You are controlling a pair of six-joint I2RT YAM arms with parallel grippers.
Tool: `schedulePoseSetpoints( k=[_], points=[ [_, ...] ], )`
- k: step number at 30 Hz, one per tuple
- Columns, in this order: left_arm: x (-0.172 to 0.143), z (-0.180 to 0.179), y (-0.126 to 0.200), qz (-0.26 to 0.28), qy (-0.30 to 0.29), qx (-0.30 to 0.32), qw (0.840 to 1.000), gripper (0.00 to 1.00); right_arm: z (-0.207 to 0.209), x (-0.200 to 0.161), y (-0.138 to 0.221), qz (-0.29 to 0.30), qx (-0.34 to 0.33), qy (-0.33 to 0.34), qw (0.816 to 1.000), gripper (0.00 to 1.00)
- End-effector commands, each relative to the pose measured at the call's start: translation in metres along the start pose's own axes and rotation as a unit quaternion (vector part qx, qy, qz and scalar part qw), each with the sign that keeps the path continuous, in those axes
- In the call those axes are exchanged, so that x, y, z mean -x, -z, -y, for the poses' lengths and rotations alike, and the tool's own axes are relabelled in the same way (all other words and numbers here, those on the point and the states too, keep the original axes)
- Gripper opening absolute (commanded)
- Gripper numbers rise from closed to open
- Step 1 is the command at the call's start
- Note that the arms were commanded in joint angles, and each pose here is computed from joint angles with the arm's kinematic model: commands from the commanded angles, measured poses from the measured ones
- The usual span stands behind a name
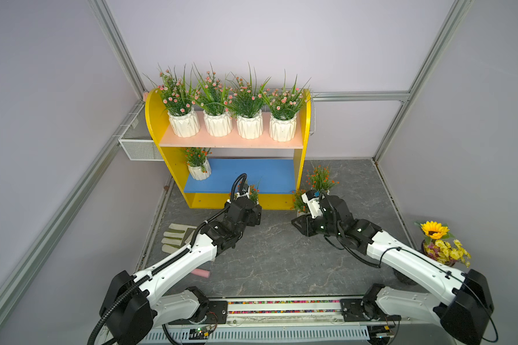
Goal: Place the baby's breath potted plants on the rack by color
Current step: Pick up the baby's breath potted plant from the center of the board, then place the baby's breath potted plant on the rack.
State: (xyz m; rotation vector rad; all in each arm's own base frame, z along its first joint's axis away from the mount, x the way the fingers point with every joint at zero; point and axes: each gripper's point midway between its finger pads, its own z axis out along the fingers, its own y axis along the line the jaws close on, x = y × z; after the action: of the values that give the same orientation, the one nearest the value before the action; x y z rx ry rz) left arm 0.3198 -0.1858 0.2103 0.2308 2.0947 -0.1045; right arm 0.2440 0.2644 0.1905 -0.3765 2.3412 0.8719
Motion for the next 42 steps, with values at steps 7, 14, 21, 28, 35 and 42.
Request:
schedulePoseSetpoints(
  k=[7, 14, 21, 28, 35, 42],
  points=[
    [0.068, -0.028, -0.001, 0.047, 0.032, 0.033, 0.998, 0.43, 0.009, -0.008, 0.005, 0.004, -0.011, -0.02, 1.0, 0.34],
    [0.098, -0.051, -0.019, 0.055, 0.046, 0.054, 0.996, 0.42, 0.011, -0.011, 0.009, 0.006, -0.013, -0.022, 1.0, 0.34],
    [0.117, -0.08, -0.045, 0.054, 0.065, 0.07, 0.994, 0.41, 0.012, -0.013, 0.011, 0.006, -0.016, -0.024, 1.0, 0.34],
    [0.128, -0.094, -0.071, 0.058, 0.073, 0.078, 0.993, 0.4, 0.012, -0.014, 0.011, 0.005, -0.014, -0.027, 1.0, 0.34],
    [0.135, -0.107, -0.09, 0.067, 0.077, 0.114, 0.988, 0.39, 0.012, -0.017, 0.014, 0.005, -0.017, -0.029, 0.999, 0.34],
    [0.13, -0.122, -0.108, 0.061, 0.094, 0.14, 0.984, 0.39, 0.014, -0.019, 0.018, 0.009, -0.02, -0.031, 0.999, 0.35]
  ],
)
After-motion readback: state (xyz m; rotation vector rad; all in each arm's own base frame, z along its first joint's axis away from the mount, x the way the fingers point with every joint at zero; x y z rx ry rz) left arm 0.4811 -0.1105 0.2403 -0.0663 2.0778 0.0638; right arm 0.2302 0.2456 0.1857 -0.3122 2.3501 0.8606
